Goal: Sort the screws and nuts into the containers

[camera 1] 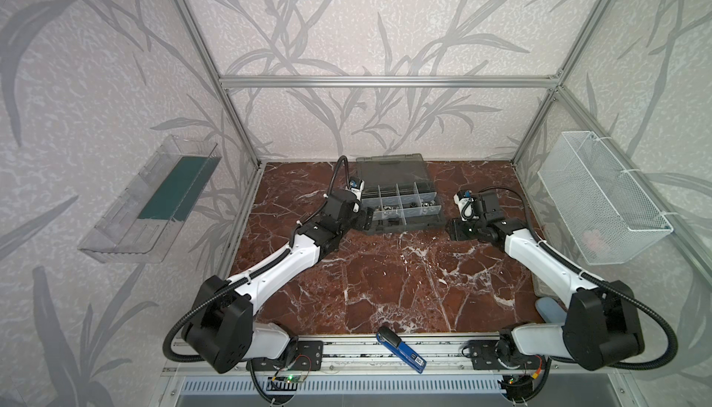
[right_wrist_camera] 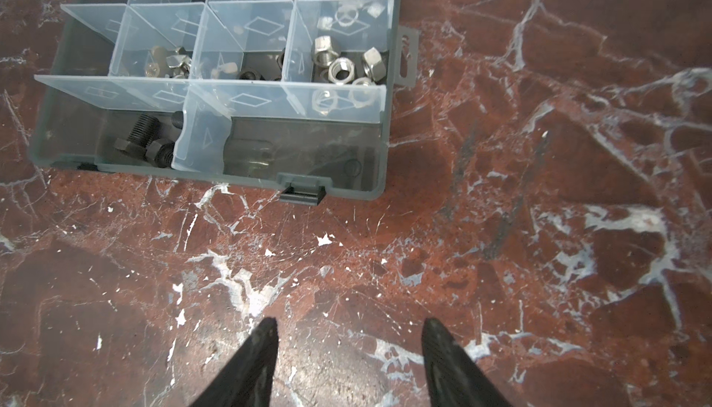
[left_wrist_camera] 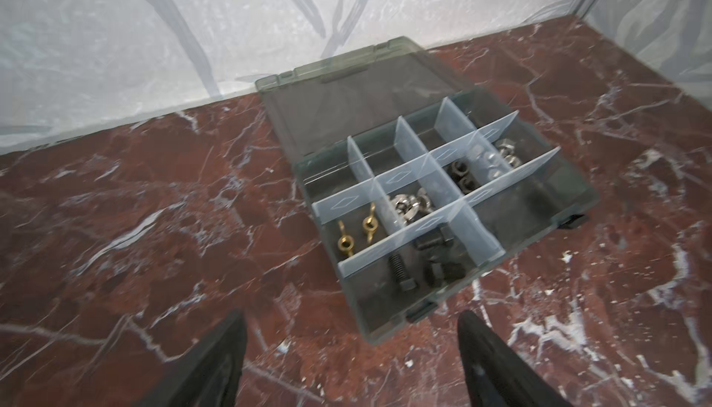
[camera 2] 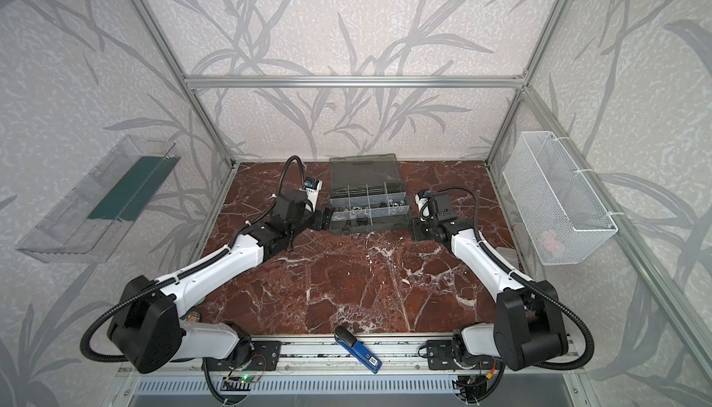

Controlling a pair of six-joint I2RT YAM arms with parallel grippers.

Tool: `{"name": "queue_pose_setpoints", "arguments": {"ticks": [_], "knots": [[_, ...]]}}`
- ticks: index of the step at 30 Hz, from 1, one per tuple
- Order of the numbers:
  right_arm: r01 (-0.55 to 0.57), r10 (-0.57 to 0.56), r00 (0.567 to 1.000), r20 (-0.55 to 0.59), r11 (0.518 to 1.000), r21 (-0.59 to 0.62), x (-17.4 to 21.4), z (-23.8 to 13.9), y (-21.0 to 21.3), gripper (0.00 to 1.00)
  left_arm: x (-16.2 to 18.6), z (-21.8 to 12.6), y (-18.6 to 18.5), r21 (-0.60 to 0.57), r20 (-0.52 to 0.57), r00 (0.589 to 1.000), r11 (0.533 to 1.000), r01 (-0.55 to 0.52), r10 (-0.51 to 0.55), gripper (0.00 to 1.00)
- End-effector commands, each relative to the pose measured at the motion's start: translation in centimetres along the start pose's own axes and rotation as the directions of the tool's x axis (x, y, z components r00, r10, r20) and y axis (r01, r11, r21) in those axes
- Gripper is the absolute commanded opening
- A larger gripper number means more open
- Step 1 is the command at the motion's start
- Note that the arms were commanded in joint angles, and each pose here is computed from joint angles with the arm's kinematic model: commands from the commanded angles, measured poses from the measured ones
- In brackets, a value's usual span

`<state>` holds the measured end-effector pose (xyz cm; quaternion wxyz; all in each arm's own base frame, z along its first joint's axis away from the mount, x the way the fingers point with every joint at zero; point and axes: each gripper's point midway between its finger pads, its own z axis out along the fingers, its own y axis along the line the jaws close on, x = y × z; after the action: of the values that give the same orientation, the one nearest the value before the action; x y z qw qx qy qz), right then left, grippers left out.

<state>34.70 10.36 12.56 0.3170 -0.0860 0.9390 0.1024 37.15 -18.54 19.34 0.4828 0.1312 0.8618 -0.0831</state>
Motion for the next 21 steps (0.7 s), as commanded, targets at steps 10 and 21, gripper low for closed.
{"name": "queue_pose_setpoints", "arguments": {"ticks": [10,21], "knots": [[0.105,-0.132,0.966,0.221,0.986,0.128,-2.5,-0.5,-2.0,0.62,3.2,-3.4,7.0,-0.198,0.029,0.997,0.977,0.077,-0.073,0.91],[0.153,-0.248,0.914,0.320,0.943,0.294,-2.4,2.4,-5.0,0.62,5.3,-4.4,12.5,-0.330,0.096,0.988,0.932,0.146,-0.121,0.94]]}}
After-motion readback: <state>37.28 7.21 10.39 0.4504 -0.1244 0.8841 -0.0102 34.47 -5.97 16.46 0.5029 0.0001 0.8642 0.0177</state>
